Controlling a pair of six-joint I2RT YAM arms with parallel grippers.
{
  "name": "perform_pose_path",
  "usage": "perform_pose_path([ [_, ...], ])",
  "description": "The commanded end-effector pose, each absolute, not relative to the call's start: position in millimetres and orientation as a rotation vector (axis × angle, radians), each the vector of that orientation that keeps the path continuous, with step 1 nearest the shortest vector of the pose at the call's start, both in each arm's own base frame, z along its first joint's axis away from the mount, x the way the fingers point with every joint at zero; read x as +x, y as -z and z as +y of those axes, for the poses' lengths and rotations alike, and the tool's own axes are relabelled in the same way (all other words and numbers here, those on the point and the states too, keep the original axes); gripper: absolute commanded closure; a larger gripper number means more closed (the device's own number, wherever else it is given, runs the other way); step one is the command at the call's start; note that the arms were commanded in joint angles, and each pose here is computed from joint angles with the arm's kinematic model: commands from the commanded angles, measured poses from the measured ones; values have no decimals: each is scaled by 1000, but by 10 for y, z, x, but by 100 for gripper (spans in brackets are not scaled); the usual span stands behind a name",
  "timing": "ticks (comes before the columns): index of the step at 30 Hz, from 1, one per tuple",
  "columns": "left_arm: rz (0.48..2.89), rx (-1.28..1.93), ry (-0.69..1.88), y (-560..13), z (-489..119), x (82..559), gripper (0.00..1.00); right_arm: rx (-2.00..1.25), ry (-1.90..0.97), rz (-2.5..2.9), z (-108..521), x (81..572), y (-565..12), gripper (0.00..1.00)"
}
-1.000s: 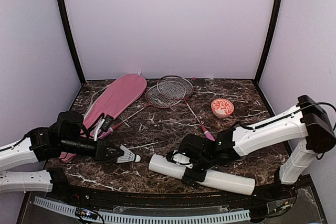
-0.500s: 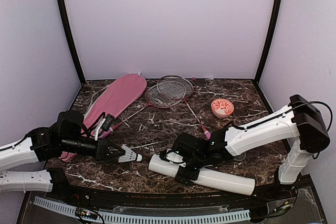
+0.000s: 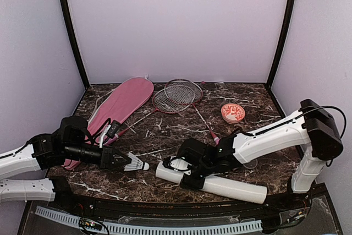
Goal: Pack up the badminton gear
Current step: Pick up the shuttle tube from the center of the board, then place the shuttlecock on the shuttle tube.
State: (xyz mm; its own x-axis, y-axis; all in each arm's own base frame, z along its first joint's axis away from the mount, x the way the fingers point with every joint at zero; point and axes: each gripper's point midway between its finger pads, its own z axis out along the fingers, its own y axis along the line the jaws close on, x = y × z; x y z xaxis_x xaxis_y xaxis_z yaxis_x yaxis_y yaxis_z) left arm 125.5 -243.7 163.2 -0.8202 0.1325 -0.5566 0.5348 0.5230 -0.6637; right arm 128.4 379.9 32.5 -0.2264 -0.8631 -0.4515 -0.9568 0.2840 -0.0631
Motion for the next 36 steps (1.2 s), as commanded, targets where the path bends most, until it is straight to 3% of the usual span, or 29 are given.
perform_pose_path([
  [1,2260,608,1242,-1749,-2479,1258,100,-1533,-440,2072,3968,1344,-662,37],
  [13,2080,600,1411,-2340,-2615,1282,100,-1360,-566,1975,3955,1368,-1199,36],
  [24,2113,727,1441,-2369,-2801,1279,100,-1334,-614,1944,3974,1346,-1361,36],
  [36,2106,592,1151,-2527,-2473,1600,100,-1328,-623,1941,3915,1319,-1387,37],
])
